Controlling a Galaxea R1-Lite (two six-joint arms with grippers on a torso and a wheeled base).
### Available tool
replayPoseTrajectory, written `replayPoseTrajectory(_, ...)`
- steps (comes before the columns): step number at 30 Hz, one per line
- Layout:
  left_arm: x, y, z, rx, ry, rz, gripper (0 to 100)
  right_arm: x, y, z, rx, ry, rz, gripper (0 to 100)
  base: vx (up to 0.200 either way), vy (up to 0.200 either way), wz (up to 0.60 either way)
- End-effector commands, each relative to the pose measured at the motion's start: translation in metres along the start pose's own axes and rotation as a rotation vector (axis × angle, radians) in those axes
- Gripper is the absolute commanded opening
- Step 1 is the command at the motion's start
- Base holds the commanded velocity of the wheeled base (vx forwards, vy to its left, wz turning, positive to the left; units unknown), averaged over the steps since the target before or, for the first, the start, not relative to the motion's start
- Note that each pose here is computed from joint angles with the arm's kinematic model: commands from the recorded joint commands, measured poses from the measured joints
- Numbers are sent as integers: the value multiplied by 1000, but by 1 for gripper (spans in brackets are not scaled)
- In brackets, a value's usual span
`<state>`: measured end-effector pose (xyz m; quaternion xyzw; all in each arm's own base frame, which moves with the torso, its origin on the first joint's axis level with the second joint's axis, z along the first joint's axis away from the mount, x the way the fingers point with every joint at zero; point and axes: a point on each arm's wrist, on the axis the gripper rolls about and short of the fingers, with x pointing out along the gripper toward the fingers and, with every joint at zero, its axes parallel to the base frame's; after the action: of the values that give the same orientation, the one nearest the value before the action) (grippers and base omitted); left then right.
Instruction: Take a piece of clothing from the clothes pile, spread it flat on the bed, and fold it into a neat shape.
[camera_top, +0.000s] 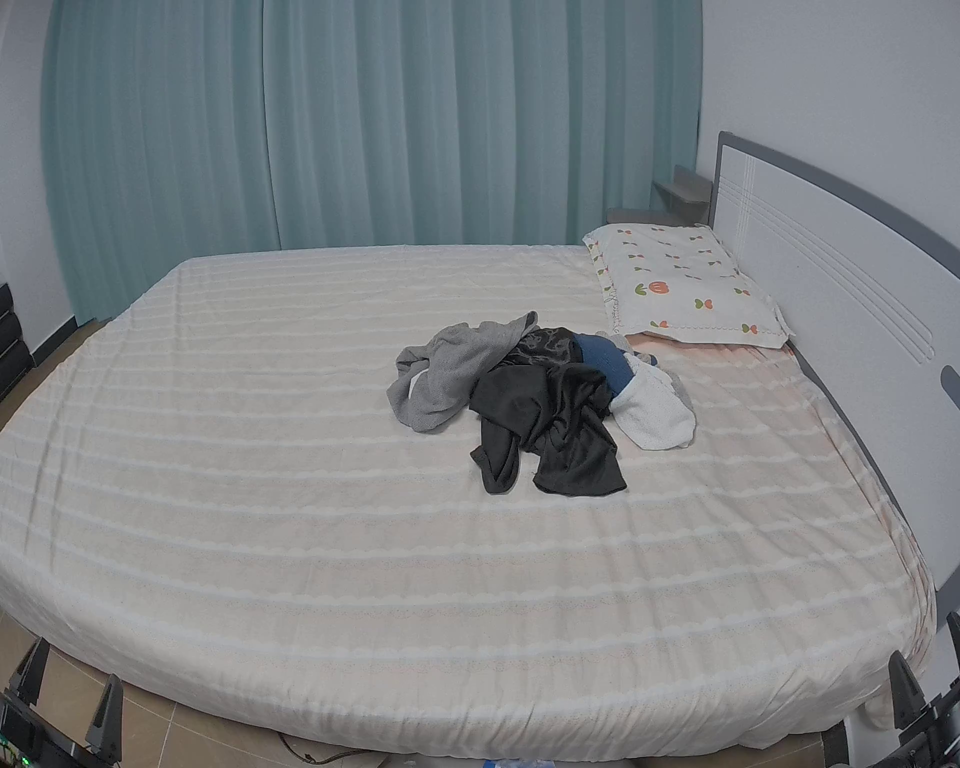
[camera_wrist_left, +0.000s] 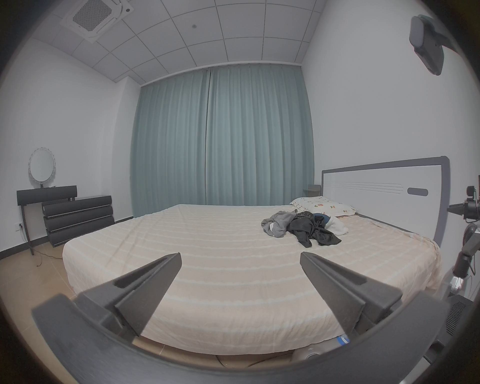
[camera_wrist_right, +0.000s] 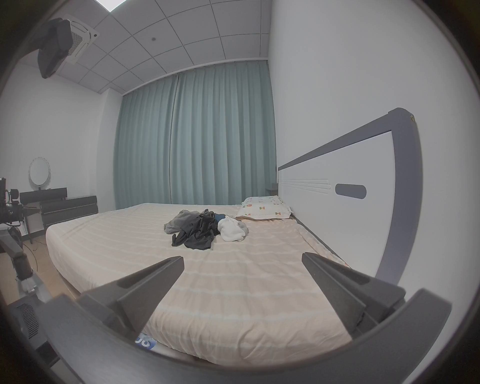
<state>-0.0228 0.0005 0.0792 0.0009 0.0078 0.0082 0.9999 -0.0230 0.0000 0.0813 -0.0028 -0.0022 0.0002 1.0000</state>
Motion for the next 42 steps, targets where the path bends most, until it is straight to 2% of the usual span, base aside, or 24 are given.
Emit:
replayPoseTrajectory(1, 0, 0, -4, 0, -3, 0, 100, -9, 0, 52, 4, -101, 25, 100, 0, 0, 0)
replayPoseTrajectory(3, 0, 0, -4, 0, -3, 0, 100, 5, 0, 59, 0, 21, 40, 100, 0, 0, 0)
replayPoseTrajectory(6, 0, 0, -4, 0, -3, 0, 100, 27, 1, 61, 21, 172, 111, 100, 0, 0, 0)
replayPoseTrajectory(9, 0, 0, -4, 0, -3, 0, 100, 51, 3, 69, 81, 282, 117, 100, 0, 0, 0)
replayPoseTrajectory(11, 0, 0, -4, 0, -3, 0, 100, 69, 4, 71, 91, 341, 119, 100, 0, 0, 0)
replayPoseTrajectory(13, 0, 0, -4, 0, -3, 0, 100, 103, 8, 73, 100, 425, 159, 100, 0, 0, 0)
replayPoseTrajectory(16, 0, 0, -4, 0, -3, 0, 100, 128, 11, 73, 109, 473, 172, 100, 0, 0, 0)
replayPoseTrajectory(17, 0, 0, -4, 0, -3, 0, 100, 160, 15, 68, 134, 546, 171, 100, 0, 0, 0)
replayPoseTrajectory(20, 0, 0, -4, 0, -3, 0, 100, 212, 27, 57, 163, 622, 185, 100, 0, 0, 0)
replayPoseTrajectory(24, 0, 0, -4, 0, -3, 0, 100, 272, 49, 37, 262, 672, 182, 100, 0, 0, 0)
replayPoseTrajectory(25, 0, 0, -4, 0, -3, 0, 100, 272, 49, 37, 262, 672, 182, 100, 0, 0, 0)
replayPoseTrajectory(26, 0, 0, -4, 0, -3, 0, 100, 299, 60, 25, 302, 679, 170, 100, 0, 0, 0)
replayPoseTrajectory(33, 0, 0, -4, 0, -3, 0, 100, 382, 92, -15, 298, 683, 119, 100, 0, 0, 0)
replayPoseTrajectory(38, 0, 0, -4, 0, -3, 0, 100, 418, 115, -40, 325, 682, 110, 100, 0, 0, 0)
replayPoseTrajectory(42, 0, 0, -4, 0, -3, 0, 100, 439, 124, -59, 327, 679, 105, 100, 0, 0, 0)
